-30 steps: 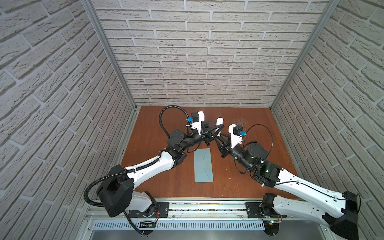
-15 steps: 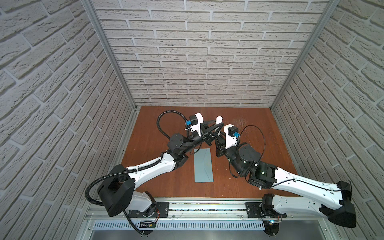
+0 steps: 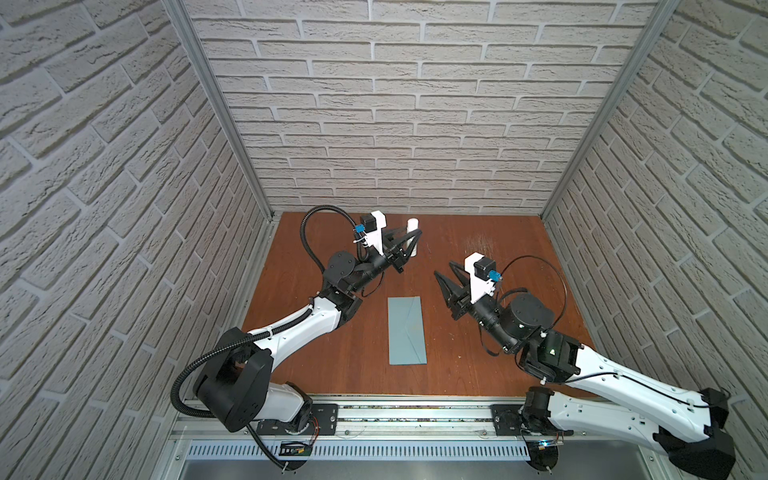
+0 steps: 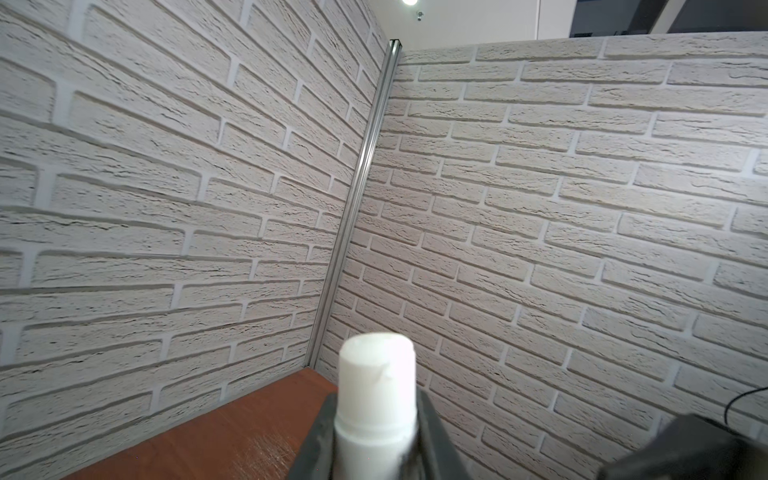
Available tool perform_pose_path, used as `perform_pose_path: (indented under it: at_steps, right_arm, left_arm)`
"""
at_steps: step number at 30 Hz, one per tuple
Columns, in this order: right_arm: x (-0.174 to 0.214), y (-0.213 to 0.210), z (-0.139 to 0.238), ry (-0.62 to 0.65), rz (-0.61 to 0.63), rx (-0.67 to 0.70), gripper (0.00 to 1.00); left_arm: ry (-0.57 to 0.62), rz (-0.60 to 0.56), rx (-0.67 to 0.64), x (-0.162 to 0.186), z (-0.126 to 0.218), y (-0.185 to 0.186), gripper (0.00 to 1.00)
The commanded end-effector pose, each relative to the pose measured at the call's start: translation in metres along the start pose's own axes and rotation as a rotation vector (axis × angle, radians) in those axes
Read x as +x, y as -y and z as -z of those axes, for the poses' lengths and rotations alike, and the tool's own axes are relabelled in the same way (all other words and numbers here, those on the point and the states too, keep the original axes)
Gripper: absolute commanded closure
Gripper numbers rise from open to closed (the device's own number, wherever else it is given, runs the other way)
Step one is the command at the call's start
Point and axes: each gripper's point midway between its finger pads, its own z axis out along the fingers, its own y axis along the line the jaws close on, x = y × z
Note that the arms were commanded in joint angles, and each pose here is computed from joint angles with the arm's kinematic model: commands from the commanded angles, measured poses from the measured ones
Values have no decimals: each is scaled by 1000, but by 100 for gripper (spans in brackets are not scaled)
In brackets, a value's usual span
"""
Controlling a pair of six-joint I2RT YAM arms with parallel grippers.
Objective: Place the letter into the envelope and seal it
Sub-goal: 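Open the right gripper and draw it back from the glue stick, then close the right gripper on the glue stick body again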
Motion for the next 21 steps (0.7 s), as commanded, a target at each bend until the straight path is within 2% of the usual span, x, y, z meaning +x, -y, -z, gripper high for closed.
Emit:
perform_pose_path:
  at_steps: [1, 5, 9, 15, 21]
  right_arm:
    - [11, -23, -3, -37, -67, -228, 56]
    - [5, -27, -12, -20, -132, -357, 56]
    - [-3, -20, -22, 23, -210, -433, 55]
    - [-4, -13, -34, 43, -280, -500, 52]
    - [-6, -20, -36, 70, -293, -579, 53]
  left_arm:
    - [65, 91, 202, -30, -1, 30, 100]
    - [53, 190, 344, -33, -4, 43, 100]
    - [-8, 209, 421, -23, -9, 59, 100]
    - [-28, 223, 450, -19, -12, 66, 100]
    - [-34, 229, 463, -18, -15, 69, 100]
